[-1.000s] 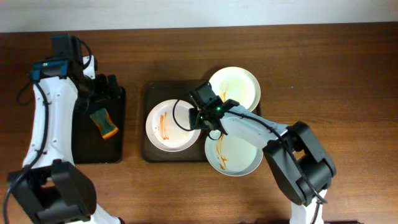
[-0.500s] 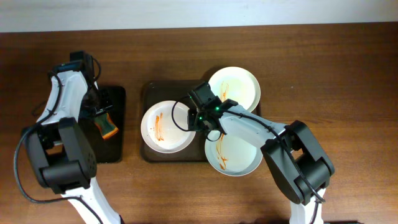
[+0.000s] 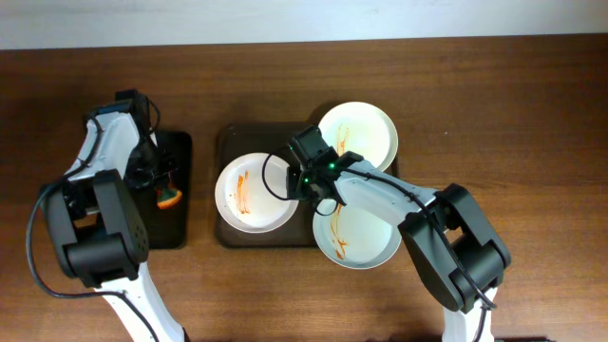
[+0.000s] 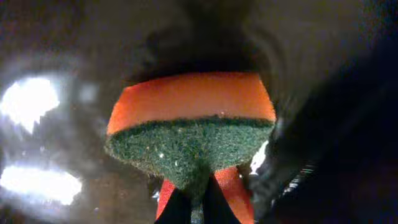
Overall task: Clean dirty plates on tray and stack at the side
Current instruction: 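Pick up the green-orange sponge with the left gripper and bring it to the plate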
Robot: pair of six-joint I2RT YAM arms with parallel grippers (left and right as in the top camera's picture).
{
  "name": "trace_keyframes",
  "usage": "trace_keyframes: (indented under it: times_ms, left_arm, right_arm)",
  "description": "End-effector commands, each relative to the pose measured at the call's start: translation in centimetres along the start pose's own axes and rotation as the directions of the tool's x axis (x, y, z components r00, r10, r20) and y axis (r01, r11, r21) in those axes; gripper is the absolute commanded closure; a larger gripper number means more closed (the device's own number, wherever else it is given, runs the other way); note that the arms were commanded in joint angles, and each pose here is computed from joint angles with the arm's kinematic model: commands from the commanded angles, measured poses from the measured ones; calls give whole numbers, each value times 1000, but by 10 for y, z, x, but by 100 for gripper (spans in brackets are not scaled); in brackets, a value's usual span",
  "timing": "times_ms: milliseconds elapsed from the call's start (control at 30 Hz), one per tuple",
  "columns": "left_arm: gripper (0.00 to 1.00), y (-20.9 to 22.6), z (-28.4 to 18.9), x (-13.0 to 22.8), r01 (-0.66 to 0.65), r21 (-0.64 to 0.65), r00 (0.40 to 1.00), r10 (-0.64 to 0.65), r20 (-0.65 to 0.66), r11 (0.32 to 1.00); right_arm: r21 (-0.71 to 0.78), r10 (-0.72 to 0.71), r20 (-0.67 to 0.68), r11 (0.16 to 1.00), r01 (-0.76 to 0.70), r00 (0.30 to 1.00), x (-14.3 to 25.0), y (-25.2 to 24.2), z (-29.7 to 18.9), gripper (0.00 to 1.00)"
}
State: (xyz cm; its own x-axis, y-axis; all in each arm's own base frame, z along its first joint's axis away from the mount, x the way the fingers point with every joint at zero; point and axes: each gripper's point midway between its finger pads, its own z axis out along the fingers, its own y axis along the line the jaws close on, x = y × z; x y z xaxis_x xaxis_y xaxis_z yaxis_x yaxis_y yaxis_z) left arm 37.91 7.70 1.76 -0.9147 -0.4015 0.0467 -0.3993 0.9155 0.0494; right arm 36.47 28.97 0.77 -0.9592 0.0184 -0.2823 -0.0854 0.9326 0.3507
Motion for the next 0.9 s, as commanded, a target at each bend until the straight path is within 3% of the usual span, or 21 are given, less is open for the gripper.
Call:
trace_keyframes:
  times_ms: [0,133,267,300,400,500,700,800,867]
  left_arm:
    - [100,-50,-68,-21,-254,265,964,222,145,930]
    - [100,-96,-112,5,-512,375,859,450,246,773]
    - [100,-139,-79,43,-624,346,778,597,196,700]
    - [100,-144,-67,50,-618,335,782,599,172,711]
    - [100,-130,-27,56,-484,192,875,479,72,854]
    - [100,-129,2,70,-401,196,915,403,31,895]
    - [100,-172,23,115,-452,236,886,463,10,860]
    - [100,-199,17,107,-456,325,887,453,91,828]
    - [100,-202,16,84,-435,303,900,403,166,848]
  right_arm:
    - [15,4,-10,1000,-4,1000,3,-3,9,96]
    - [-24,56,-30,998,-56,998,-7,-14,5,96]
    - [-23,61,-32,998,-61,998,-7,-16,5,96]
    - [-23,61,-32,998,-61,998,-7,-16,5,96]
    - [-20,61,-35,998,-62,998,-6,-17,5,96]
    - [-21,62,-35,998,-62,998,-7,-17,5,96]
    - [-24,62,-38,998,-62,997,-6,-16,5,96]
    - [-22,62,-41,998,-63,997,-5,-17,5,96]
    - [-23,63,-46,998,-64,997,-4,-17,5,96]
